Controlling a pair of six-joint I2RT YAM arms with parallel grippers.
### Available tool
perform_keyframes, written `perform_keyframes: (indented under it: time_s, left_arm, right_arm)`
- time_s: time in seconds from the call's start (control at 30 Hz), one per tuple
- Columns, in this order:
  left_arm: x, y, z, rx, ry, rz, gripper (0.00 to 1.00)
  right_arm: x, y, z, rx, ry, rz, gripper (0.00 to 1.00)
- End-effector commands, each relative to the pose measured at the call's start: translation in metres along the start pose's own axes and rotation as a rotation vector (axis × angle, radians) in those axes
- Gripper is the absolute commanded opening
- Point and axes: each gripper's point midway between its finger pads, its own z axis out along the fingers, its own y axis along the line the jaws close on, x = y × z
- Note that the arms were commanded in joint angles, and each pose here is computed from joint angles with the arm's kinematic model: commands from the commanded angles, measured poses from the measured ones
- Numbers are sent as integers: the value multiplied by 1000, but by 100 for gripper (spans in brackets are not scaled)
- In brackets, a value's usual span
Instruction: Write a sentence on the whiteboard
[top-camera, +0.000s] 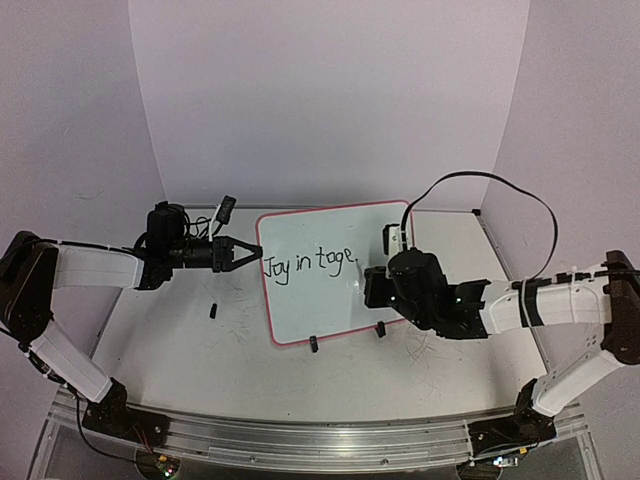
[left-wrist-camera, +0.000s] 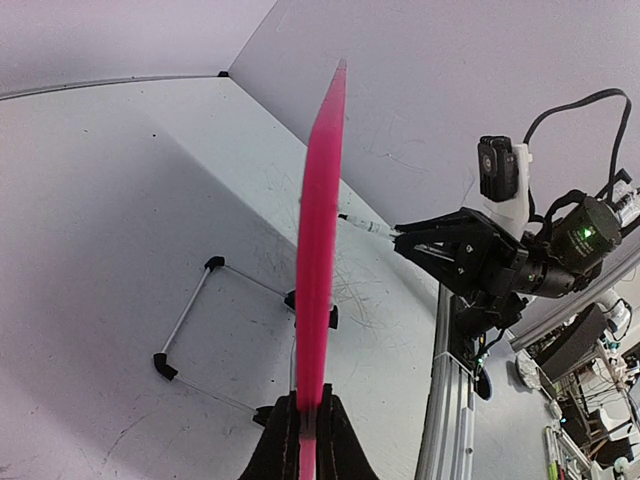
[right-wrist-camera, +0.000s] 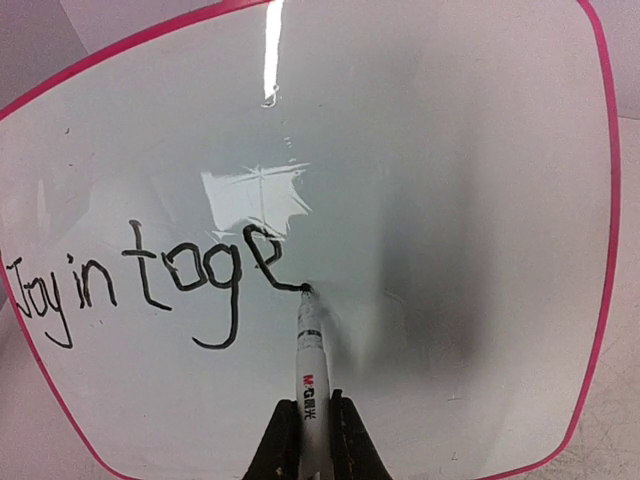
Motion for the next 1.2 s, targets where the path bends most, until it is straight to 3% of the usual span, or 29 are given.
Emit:
perform_keyframes:
  time_s: [0.0, 0.2, 1.17]
  left_arm:
    - [-29, -20, -4, 45, -51, 90, 0]
    - [-29, -19, -3, 45, -49, 90, 0]
    - [-30, -14, 8, 27, -46, 92, 0]
  right_arm:
    - [-47, 9, -39, -138, -159, 5, 0]
    - [-43, -11, -46, -113, -166, -16, 0]
    - [-35, 6, -20, -97, -82, -80, 0]
